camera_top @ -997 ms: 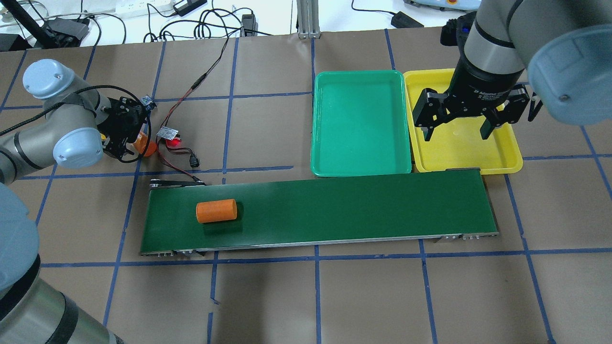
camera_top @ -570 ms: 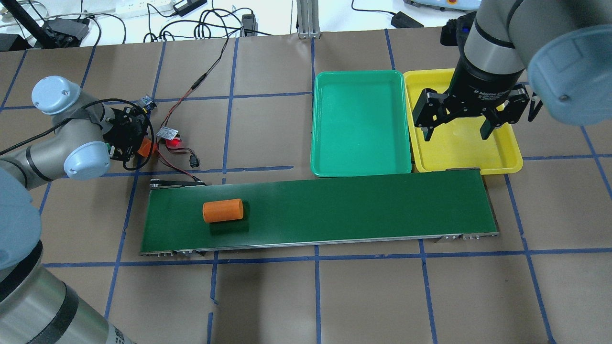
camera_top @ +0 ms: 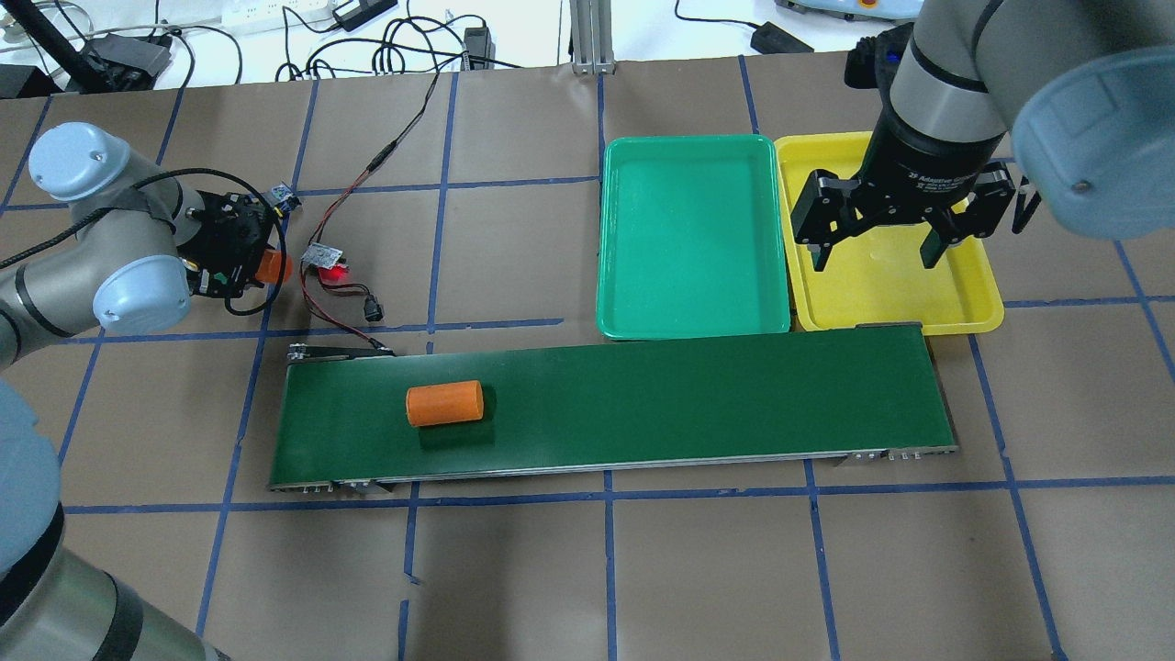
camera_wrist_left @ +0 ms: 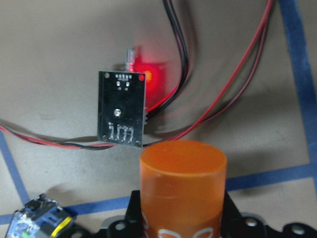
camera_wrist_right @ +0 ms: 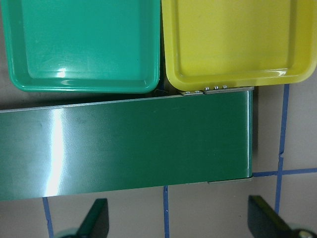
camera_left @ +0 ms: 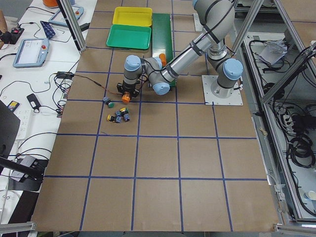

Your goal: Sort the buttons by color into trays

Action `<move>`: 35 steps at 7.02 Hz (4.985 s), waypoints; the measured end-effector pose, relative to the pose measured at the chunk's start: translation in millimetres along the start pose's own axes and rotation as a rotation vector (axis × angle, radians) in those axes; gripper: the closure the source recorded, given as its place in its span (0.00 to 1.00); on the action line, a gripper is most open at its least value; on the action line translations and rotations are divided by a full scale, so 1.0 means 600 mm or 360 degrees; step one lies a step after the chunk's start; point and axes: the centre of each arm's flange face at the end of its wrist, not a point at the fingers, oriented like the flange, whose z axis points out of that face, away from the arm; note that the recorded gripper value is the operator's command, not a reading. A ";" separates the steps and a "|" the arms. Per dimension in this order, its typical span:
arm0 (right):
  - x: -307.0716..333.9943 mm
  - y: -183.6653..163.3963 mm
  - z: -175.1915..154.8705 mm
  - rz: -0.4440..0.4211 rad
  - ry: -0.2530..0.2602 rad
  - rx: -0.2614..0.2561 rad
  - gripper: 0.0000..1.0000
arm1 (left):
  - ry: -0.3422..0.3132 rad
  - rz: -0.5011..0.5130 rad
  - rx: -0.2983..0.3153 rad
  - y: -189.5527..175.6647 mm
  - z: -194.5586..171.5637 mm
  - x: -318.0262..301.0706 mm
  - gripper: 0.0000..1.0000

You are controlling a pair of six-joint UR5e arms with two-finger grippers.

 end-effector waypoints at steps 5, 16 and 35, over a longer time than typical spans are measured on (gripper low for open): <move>0.001 0.010 0.037 0.0000 0.0016 -0.0054 0.00 | 0.0297 -0.0509 0.0112 -0.131 -0.136 0.146 1.00; 0.000 0.014 0.046 0.0001 0.0016 -0.0073 0.00 | 0.0268 -0.0700 -0.0030 -0.206 -0.201 0.131 0.00; 0.001 0.037 0.085 -0.0004 0.0022 -0.0143 0.00 | 0.0319 -0.1764 -0.0274 -0.034 -0.046 -0.212 1.00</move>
